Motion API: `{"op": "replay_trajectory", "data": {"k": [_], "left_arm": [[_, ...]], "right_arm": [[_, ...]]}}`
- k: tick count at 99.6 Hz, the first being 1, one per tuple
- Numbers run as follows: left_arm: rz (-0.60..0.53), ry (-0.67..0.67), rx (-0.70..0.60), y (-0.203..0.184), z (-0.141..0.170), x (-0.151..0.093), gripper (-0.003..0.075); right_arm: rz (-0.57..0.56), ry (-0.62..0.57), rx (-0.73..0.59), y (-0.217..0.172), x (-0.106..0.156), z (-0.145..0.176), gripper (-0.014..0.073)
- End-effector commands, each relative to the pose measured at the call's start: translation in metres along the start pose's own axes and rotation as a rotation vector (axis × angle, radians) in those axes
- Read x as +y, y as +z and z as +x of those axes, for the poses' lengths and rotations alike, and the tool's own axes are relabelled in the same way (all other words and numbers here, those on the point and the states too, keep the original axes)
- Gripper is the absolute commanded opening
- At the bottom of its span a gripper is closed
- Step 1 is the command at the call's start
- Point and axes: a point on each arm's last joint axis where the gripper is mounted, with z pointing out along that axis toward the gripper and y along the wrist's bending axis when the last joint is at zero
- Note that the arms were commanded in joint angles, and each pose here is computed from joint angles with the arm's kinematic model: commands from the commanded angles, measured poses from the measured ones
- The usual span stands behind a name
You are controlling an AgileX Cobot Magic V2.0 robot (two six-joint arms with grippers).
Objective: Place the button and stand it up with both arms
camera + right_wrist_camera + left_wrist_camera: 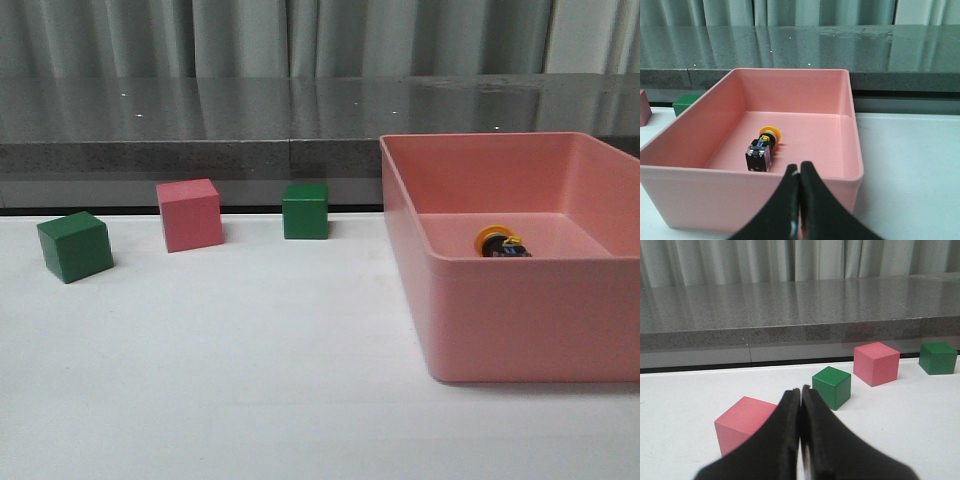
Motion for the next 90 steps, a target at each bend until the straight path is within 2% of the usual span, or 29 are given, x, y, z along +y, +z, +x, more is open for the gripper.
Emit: {"op": "replay_trajectory", "data": {"k": [1,62,71,76,90], "left_arm": [[0.004,-0.019,-0.069,0.000,0.006,-0.001,-0.0020],[0.004,-0.019,-0.069,0.000,0.006,-0.001,-0.0020],[0.004,-0.019,-0.069,0.000,0.006,-0.001,-0.0020],[0.004,-0.019,-0.069,0.000,0.006,-0.001,-0.0020],[0.004,-0.019,-0.069,0.000,0.006,-0.001,-0.0020]], "right_arm": [[-0.003,-0.006,-0.118,-0.003,0.001,-0.013,-0.0069],[-0.004,-0.006,-0.136,-0.003,0.001,-0.015,-0.0069],[-0.016,0.000,-0.285,-0.006,0.002,-0.028,-0.0069],[-0.024,0.043,-0.320,-0.008,0.002,-0.036,-0.0069],[-0.022,0.088,-0.248,-0.011,0.002,-0.068,-0.0069]]}}
